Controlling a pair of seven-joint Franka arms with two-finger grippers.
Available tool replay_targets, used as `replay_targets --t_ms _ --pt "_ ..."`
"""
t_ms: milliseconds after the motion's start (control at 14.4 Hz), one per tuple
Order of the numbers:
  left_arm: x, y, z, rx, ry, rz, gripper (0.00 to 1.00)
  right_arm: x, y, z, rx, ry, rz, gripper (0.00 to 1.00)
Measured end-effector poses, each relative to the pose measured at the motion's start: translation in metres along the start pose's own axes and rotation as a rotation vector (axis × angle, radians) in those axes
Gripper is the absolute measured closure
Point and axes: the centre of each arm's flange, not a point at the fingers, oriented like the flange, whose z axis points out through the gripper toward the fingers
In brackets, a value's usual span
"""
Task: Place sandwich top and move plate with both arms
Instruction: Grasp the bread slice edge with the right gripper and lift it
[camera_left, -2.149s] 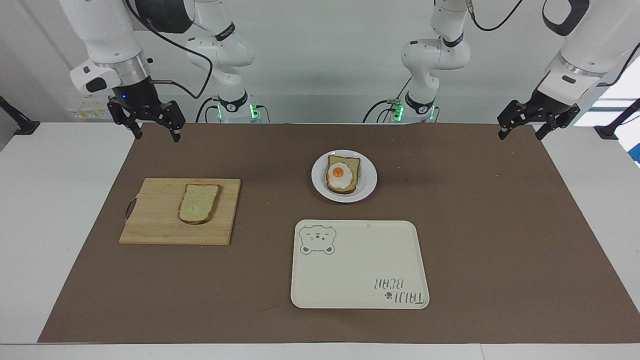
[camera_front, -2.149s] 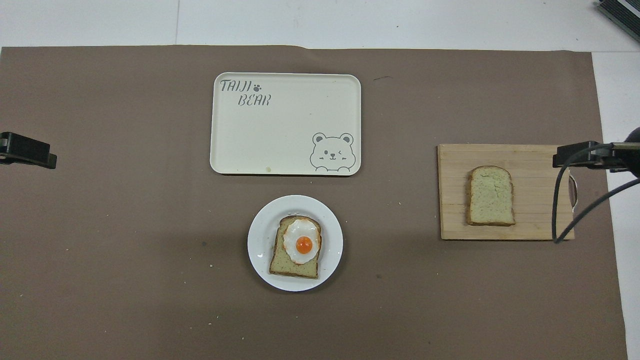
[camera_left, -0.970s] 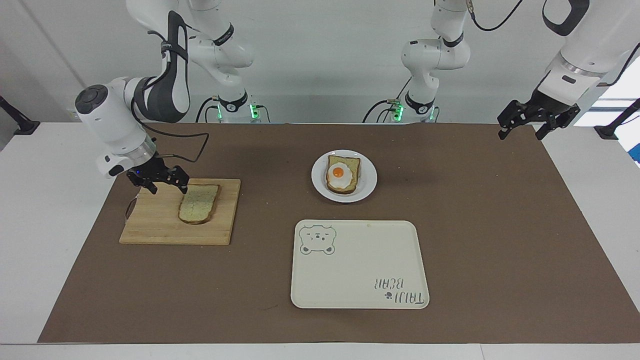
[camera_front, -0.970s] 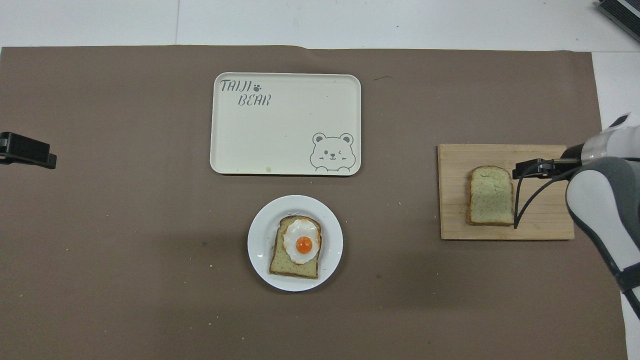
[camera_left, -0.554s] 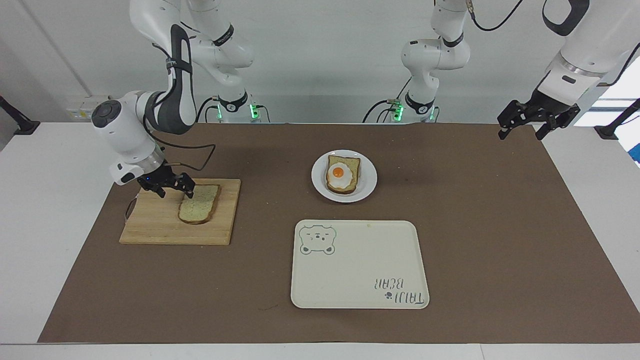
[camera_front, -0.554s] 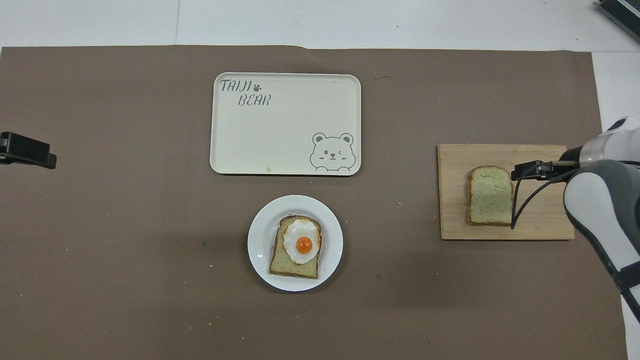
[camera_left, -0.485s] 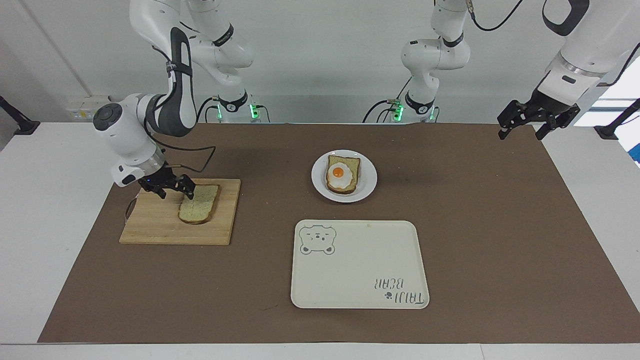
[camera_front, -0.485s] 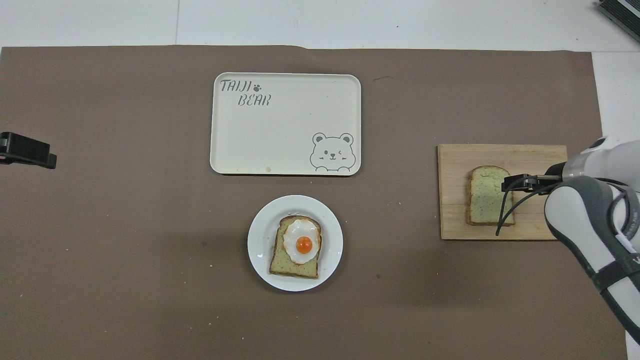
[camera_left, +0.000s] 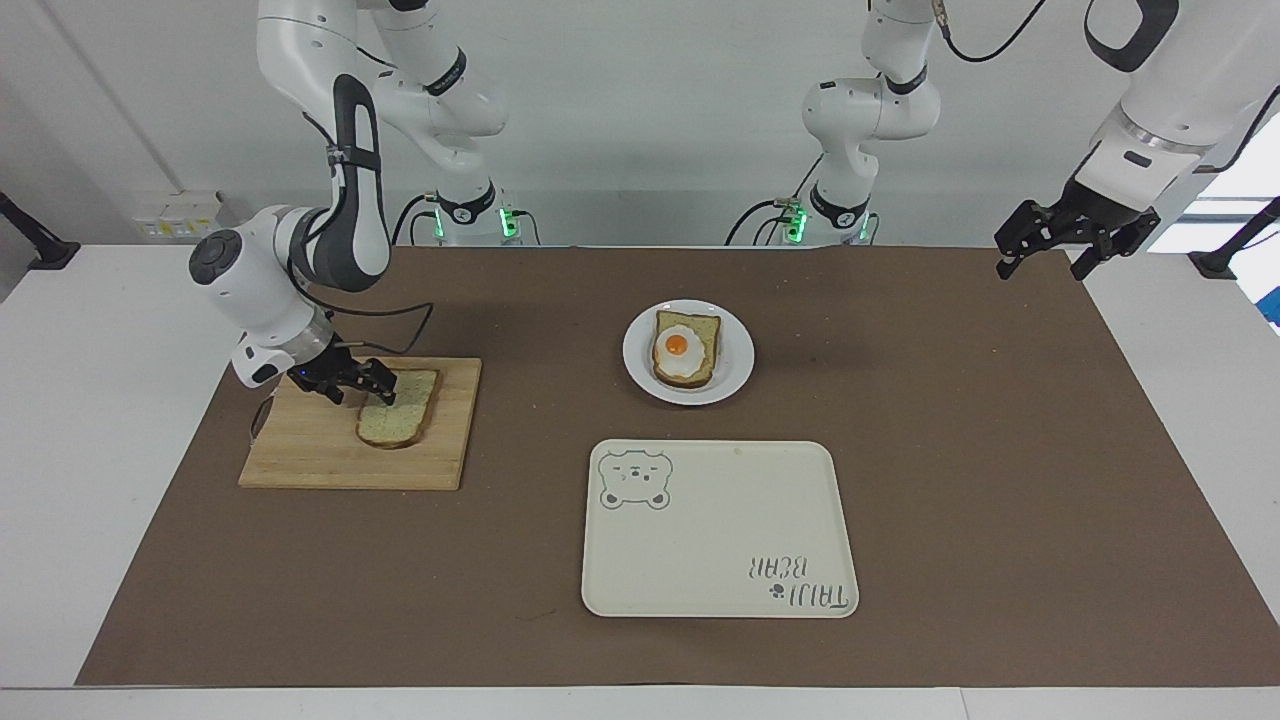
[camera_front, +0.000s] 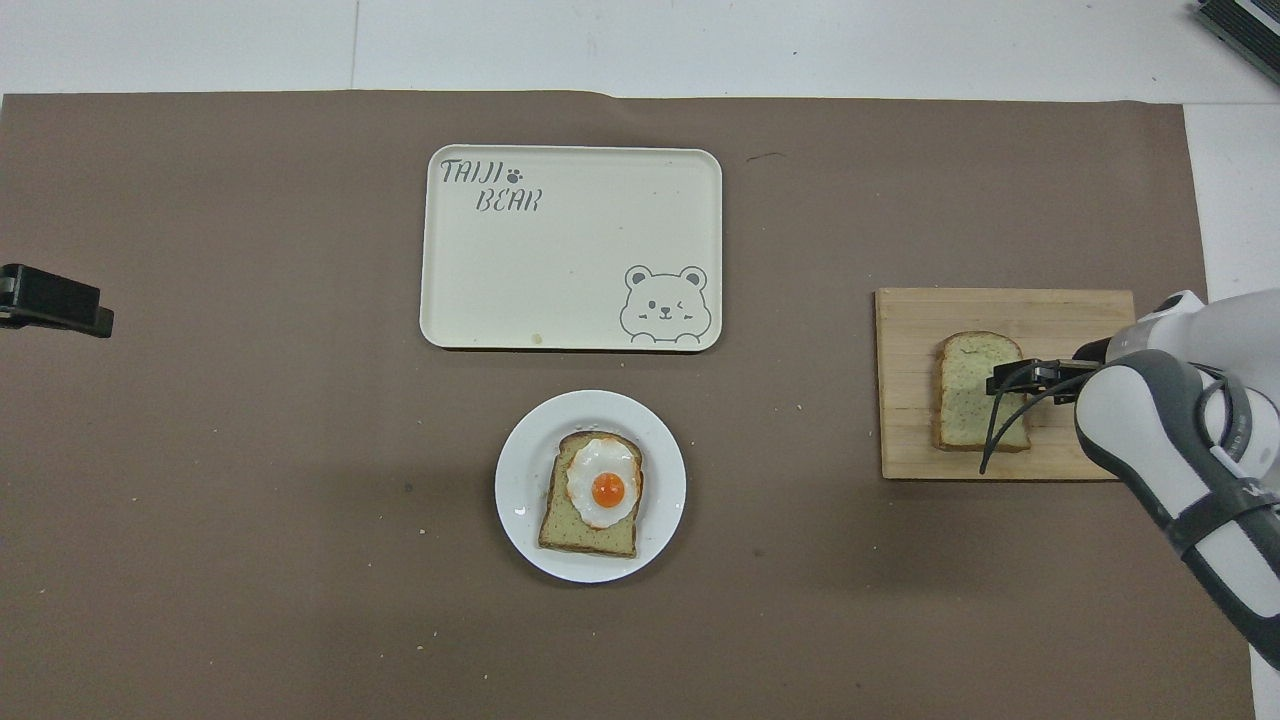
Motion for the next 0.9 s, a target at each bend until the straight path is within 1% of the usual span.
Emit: replay_targets --t_ms 139,208,277,416,485,554,624,832,901 --pt "0.0000 -0.0001 0.0000 0.000 0.000 0.000 0.00 -0.0017 0.0013 0.0055 -0.004 0.008 -0.008 0.00" --pt "0.0000 -0.0001 0.0000 0.000 0.000 0.000 0.00 -0.0030 0.0019 0.0080 -0.005 0.011 -0.022 0.09" --pt "0.0000 0.0000 0.0000 0.000 0.000 0.000 0.00 -0.0032 0.0008 0.0087 0.000 0.013 -0.033 0.23" --pt "0.0000 0.0001 0.0000 0.000 0.000 0.000 0.00 -0.0027 -0.0050 0.0061 0.011 0.020 -0.046 0.43" --pt "0.0000 -0.0001 0.0000 0.000 0.000 0.000 0.00 -0.0028 -0.0073 0.0048 0.012 0.022 -0.049 0.50" --pt "0.0000 -0.0002 0.0000 0.000 0.000 0.000 0.00 -0.0030 -0.0071 0.0043 0.012 0.023 -0.049 0.51" --pt "0.0000 -0.0001 0.0000 0.000 0.000 0.000 0.00 -0.0030 -0.0068 0.0041 0.012 0.023 -0.049 0.57" --pt "0.0000 -0.0001 0.0000 0.000 0.000 0.000 0.00 -0.0030 -0.0055 0.0010 0.011 0.029 -0.046 0.85" --pt "0.0000 -0.0002 0.0000 0.000 0.000 0.000 0.00 -0.0030 -0.0050 0.0010 0.011 0.029 -0.044 0.86"
